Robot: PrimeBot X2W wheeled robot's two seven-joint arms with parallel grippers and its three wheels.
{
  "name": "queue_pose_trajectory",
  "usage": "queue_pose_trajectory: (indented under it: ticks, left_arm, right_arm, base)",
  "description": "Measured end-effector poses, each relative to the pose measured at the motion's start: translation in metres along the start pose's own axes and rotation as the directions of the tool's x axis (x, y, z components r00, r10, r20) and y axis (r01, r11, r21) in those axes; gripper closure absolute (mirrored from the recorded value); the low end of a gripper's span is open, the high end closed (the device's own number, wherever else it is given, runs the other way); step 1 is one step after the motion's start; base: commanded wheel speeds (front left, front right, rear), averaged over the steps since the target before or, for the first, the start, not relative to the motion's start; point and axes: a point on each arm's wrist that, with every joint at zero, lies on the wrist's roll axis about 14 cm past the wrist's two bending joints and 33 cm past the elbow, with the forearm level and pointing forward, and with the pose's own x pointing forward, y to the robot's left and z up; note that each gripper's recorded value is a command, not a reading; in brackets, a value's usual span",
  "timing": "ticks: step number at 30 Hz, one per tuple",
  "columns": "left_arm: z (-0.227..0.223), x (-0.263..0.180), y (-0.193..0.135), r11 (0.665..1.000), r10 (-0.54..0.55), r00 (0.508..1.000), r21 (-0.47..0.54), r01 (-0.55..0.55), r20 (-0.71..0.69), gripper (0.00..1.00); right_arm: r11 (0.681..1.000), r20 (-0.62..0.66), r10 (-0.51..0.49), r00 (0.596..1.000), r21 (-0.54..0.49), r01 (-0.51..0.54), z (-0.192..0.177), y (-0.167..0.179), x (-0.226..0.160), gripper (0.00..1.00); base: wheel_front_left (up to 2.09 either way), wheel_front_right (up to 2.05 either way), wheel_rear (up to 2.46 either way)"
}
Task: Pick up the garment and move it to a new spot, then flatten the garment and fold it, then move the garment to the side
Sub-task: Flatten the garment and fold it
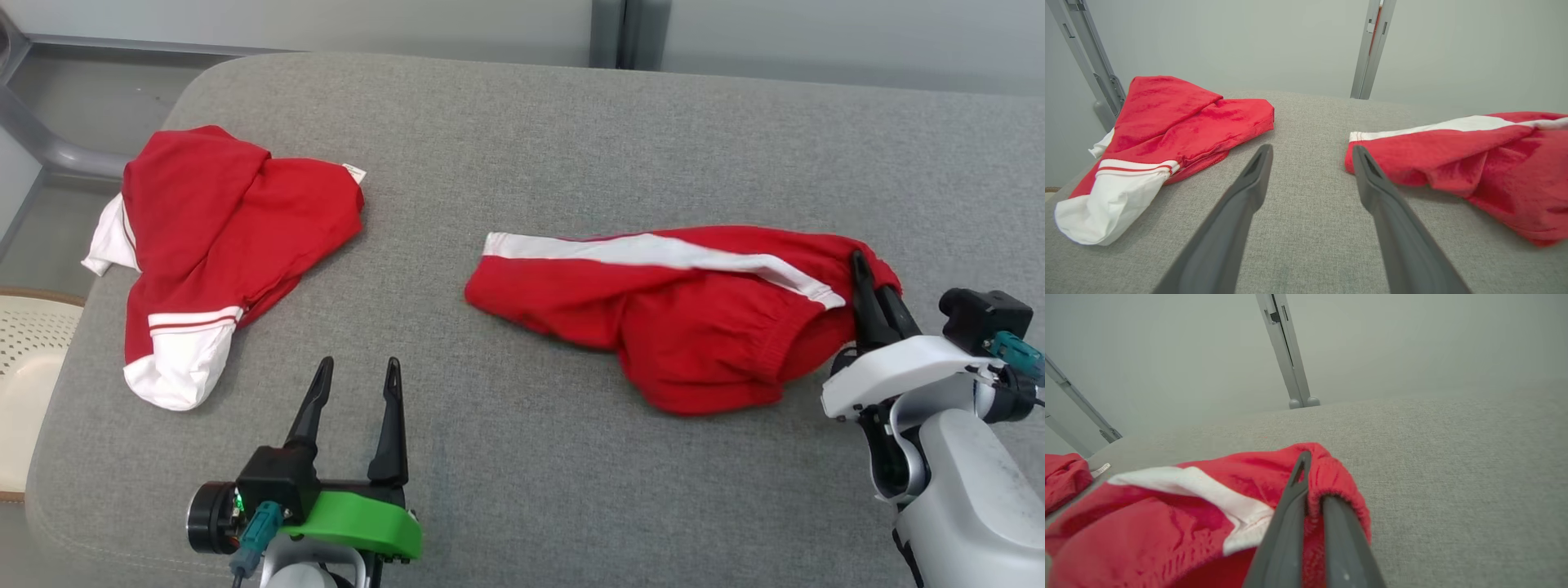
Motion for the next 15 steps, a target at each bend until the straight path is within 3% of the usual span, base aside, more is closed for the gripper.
queue_pose_trajectory:
  ticks: [13, 14, 15]
  left_arm:
    - [-0.004, 0.005, -0.009, 1.0, -0.031, 0.999, 0.002, 0.031, -0.009, 0.0]
    - [-0.004, 0.005, -0.01, 0.999, -0.034, 0.999, 0.002, 0.034, -0.009, 0.0]
    - [-0.003, 0.006, -0.011, 0.999, -0.036, 0.999, 0.002, 0.036, -0.008, 0.0]
  right_arm:
    - [0.995, -0.129, -0.094, 0.987, 0.028, 0.099, -0.045, -0.029, -0.036, 1.0]
    - [0.993, -0.13, -0.106, 0.986, 0.028, 0.111, -0.045, -0.033, -0.038, 0.86]
    - [0.992, -0.131, -0.117, 0.985, 0.032, 0.122, -0.046, -0.035, -0.04, 0.58]
  base:
    - [0.0, 0.0, 0.0]
    - [0.0, 0.0, 0.0]
    - [0.0, 0.0, 0.0]
